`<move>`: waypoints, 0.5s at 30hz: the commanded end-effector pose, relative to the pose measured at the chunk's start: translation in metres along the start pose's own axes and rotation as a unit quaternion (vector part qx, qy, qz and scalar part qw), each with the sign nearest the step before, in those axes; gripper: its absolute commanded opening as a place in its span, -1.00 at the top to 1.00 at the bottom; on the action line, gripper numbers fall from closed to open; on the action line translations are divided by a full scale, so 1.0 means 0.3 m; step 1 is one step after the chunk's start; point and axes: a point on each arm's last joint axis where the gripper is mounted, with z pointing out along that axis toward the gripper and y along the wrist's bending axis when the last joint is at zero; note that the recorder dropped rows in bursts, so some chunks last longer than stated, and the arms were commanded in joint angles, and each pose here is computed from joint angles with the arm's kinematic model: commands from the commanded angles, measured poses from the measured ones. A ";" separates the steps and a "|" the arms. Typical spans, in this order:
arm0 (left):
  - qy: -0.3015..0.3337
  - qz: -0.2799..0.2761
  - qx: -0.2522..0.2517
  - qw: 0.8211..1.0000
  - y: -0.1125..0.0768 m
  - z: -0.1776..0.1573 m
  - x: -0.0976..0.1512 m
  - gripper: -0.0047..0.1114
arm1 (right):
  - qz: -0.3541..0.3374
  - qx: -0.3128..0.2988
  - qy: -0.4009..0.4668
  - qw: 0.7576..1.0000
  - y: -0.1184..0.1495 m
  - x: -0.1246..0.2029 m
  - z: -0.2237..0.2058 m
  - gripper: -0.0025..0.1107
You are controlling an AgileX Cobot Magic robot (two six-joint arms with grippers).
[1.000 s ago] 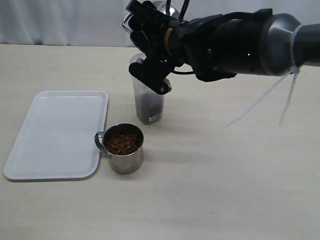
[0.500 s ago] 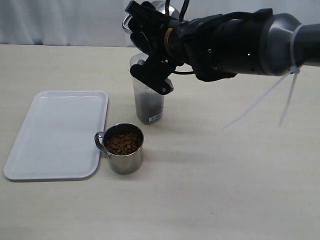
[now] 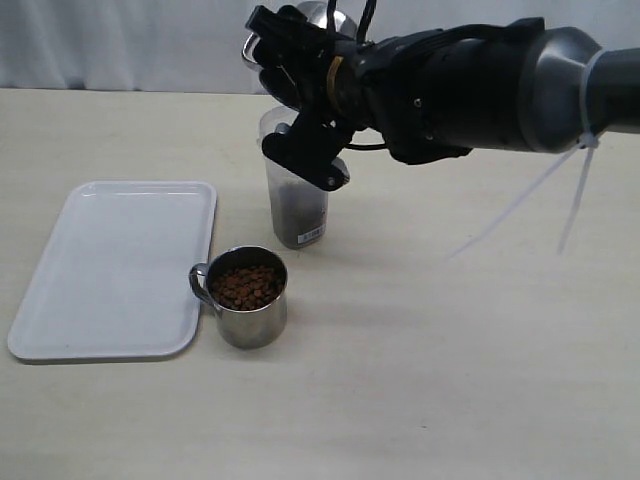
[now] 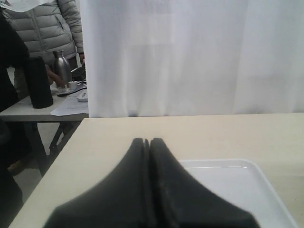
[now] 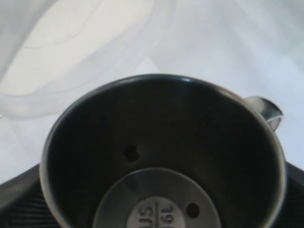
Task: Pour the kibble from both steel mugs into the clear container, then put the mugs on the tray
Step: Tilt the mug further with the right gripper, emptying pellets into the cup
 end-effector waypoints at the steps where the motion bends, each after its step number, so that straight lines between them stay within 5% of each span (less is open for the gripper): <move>1: -0.003 -0.002 0.001 1.000 0.000 0.000 0.001 0.92 | -0.008 0.008 0.001 1.000 -0.020 -0.006 -0.016 0.88; 15: -0.002 -0.002 0.001 1.000 0.000 0.000 0.002 0.92 | -0.064 0.006 0.004 0.998 -0.020 -0.004 -0.018 0.88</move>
